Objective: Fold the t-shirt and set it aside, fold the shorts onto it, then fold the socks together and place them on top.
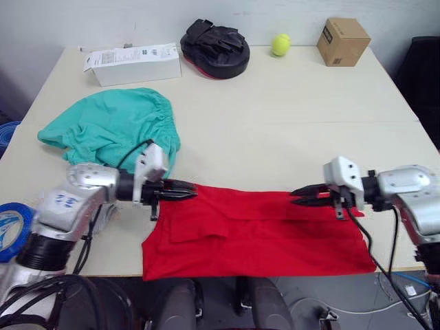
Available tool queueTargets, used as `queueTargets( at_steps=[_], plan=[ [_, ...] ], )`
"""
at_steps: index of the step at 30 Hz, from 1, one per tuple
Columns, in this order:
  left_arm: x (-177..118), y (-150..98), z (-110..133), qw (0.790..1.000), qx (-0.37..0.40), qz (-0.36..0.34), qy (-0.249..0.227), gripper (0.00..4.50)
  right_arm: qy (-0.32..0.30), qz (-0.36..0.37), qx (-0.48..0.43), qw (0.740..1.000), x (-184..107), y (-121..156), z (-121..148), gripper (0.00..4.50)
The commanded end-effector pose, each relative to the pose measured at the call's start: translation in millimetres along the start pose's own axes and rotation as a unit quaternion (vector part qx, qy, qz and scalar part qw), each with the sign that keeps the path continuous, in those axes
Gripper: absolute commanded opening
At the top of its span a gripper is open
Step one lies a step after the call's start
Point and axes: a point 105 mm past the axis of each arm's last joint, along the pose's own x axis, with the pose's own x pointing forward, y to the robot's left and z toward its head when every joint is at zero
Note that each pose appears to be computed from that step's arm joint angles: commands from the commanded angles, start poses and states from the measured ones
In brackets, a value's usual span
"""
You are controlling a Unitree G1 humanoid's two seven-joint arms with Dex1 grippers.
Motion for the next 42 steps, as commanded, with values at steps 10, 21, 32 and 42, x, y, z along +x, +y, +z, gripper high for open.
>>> queueTargets(
  at_steps=[10,21,32,42],
  plan=[
    [26.7,22.3,-28.5,0.994,0.062,0.036,0.086,0.02,0.083,-0.045,-0.029,0.995,24.7,-17.3,-40.0,0.00],
    [13.7,16.5,-66.1,0.989,0.046,0.041,0.137,0.02,0.109,-0.093,0.027,0.989,-42.5,-13.9,-69.2,0.00],
    [1.1,24.3,-64.5,0.989,0.034,0.066,0.127,0.02,0.191,-0.181,0.052,0.963,-108.2,-28.5,-107.1,0.00],
    [-1.6,15.4,-28.1,0.996,0.036,0.058,0.060,0.02,0.015,-0.100,0.019,0.995,-42.2,-16.9,-9.4,0.00]
  ],
)
